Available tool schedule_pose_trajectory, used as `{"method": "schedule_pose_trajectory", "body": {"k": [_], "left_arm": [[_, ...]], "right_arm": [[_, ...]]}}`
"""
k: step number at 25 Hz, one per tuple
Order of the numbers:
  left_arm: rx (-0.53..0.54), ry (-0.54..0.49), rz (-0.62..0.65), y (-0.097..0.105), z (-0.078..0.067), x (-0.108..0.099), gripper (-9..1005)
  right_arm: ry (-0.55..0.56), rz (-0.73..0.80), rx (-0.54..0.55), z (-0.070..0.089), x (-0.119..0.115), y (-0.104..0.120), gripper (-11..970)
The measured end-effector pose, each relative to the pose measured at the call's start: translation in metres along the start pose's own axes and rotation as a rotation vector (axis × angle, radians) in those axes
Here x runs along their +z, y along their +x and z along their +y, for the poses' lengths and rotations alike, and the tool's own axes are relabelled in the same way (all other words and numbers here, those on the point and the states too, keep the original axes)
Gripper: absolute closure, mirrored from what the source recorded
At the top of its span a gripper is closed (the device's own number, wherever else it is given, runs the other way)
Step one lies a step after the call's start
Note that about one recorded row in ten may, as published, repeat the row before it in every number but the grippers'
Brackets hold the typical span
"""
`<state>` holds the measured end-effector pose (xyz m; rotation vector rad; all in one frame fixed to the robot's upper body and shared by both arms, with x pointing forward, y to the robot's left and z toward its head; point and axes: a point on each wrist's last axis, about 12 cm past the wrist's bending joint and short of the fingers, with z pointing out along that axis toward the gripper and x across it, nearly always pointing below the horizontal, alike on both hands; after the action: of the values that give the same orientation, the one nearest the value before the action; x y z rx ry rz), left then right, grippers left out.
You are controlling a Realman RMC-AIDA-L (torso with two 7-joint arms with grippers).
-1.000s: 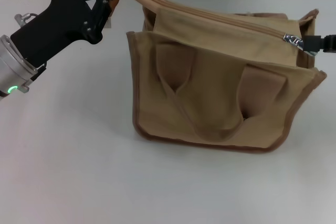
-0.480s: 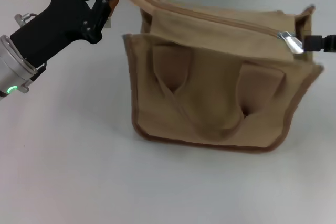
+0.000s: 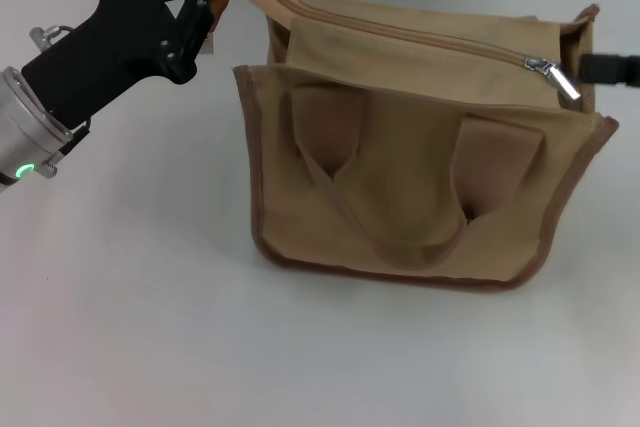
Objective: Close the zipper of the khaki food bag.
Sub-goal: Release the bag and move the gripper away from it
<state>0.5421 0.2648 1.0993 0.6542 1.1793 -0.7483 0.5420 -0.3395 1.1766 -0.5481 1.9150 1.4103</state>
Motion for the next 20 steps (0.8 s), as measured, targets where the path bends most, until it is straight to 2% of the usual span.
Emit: {"method": "schedule_pose_trajectory", "body": {"k": [2, 3, 5, 6, 7, 8, 9, 12, 13, 14, 16, 18, 20], "left_arm": [[0.0, 0.0, 0.0, 0.0, 0.0, 0.0, 981], [-0.001, -0.001, 0.001, 0.0, 0.0, 0.0, 981], [-0.001, -0.002, 0.002, 0.0, 0.0, -0.001, 981], [-0.001, -0.003, 0.003, 0.0, 0.0, -0.001, 981], [-0.001, -0.003, 0.003, 0.0, 0.0, -0.001, 981], [-0.001, -0.004, 0.003, 0.0, 0.0, -0.001, 981], [-0.002, -0.004, 0.004, 0.0, 0.0, -0.002, 981], [-0.013, -0.006, 0.005, 0.0, 0.001, -0.003, 981], [-0.022, -0.008, 0.007, 0.001, 0.001, -0.003, 981], [-0.022, -0.008, 0.007, 0.001, 0.001, -0.003, 981], [-0.033, -0.014, 0.013, 0.001, 0.001, -0.004, 981], [-0.043, -0.019, 0.019, 0.002, 0.002, -0.004, 980], [-0.057, -0.024, 0.024, 0.003, 0.002, -0.004, 980]], "right_arm": [[-0.005, -0.021, -0.024, 0.001, -0.003, 0.0, 598], [-0.043, -0.078, -0.117, 0.007, -0.011, 0.003, 562], [-0.06, -0.099, -0.159, 0.01, -0.014, 0.006, 471], [-0.11, -0.139, -0.278, 0.018, -0.021, 0.013, 426], [-0.11, -0.139, -0.278, 0.018, -0.021, 0.013, 380], [-0.154, -0.16, -0.382, 0.025, -0.025, 0.023, 335], [-0.173, -0.168, -0.428, 0.028, -0.027, 0.03, 303], [-0.188, -0.173, -0.492, 0.031, -0.029, 0.042, 207], [-0.19, -0.163, -0.55, 0.032, -0.028, 0.058, 175], [-0.19, -0.163, -0.55, 0.032, -0.028, 0.058, 175], [-0.189, -0.15, -0.614, 0.033, -0.025, 0.075, 175], [-0.178, -0.123, -0.674, 0.033, -0.022, 0.099, 175], [-0.188, -0.079, -0.68, 0.031, -0.019, 0.116, 175]]}}
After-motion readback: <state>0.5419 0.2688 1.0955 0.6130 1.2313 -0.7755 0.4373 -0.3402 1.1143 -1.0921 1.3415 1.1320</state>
